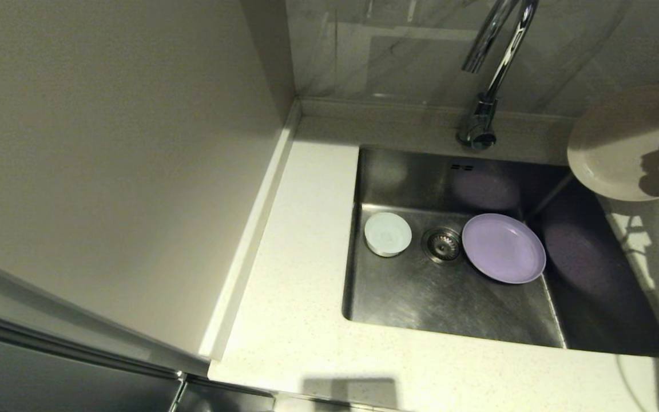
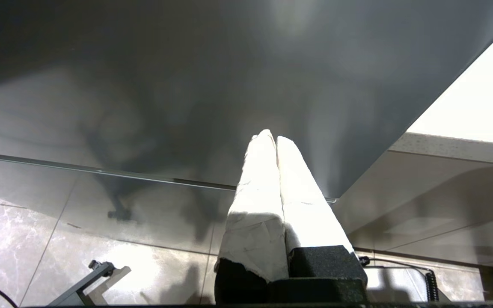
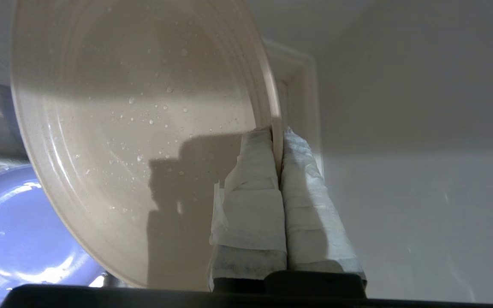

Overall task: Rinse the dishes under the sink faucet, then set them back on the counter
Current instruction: Put a plate back to the table from the sink

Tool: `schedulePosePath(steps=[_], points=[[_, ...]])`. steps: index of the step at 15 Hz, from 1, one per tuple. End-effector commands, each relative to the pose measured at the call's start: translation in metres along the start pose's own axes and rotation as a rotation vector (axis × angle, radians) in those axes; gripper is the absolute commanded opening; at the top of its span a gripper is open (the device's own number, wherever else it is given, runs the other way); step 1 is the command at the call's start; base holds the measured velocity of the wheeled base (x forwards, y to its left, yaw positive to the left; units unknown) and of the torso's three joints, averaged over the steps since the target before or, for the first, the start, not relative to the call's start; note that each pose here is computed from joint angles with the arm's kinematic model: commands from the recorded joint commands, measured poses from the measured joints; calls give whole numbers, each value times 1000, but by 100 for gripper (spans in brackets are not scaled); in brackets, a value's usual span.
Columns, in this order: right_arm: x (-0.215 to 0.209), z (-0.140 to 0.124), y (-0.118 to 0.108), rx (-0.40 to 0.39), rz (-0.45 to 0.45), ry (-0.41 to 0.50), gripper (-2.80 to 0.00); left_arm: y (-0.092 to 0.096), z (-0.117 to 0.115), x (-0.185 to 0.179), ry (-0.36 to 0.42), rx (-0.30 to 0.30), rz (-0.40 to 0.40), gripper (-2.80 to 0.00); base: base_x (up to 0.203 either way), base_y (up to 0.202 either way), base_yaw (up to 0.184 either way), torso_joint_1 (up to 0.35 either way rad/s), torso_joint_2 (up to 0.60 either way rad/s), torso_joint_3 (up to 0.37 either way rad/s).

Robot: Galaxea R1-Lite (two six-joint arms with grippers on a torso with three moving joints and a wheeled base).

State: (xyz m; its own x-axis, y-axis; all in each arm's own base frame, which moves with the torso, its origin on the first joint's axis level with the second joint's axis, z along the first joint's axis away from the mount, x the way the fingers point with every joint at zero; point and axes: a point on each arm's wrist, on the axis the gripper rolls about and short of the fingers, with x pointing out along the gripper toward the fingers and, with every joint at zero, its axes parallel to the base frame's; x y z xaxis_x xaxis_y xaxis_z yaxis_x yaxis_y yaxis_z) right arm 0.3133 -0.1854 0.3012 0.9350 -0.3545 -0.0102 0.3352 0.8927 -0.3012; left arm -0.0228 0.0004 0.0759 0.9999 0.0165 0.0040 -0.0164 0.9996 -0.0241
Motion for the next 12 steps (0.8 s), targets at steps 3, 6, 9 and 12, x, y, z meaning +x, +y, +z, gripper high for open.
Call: schedulePosePath(steps=[3,6,9,12], points=[[48,-24,-4,5,-19,96,-280,0,0,0,-2,-1,0,-280,0,0,0,0,0,0],[77,-39,-5,10,-23,138,-280,0,0,0,-2,-1,0,-280,0,0,0,0,0,0],[101,-47,-6,13,-23,158,-280,0,0,0,-2,-1,0,-280,0,0,0,0,0,0],[116,-71,-1,20,-11,221,-280,0,0,0,-2,-1,0,-280,0,0,0,0,0,0]])
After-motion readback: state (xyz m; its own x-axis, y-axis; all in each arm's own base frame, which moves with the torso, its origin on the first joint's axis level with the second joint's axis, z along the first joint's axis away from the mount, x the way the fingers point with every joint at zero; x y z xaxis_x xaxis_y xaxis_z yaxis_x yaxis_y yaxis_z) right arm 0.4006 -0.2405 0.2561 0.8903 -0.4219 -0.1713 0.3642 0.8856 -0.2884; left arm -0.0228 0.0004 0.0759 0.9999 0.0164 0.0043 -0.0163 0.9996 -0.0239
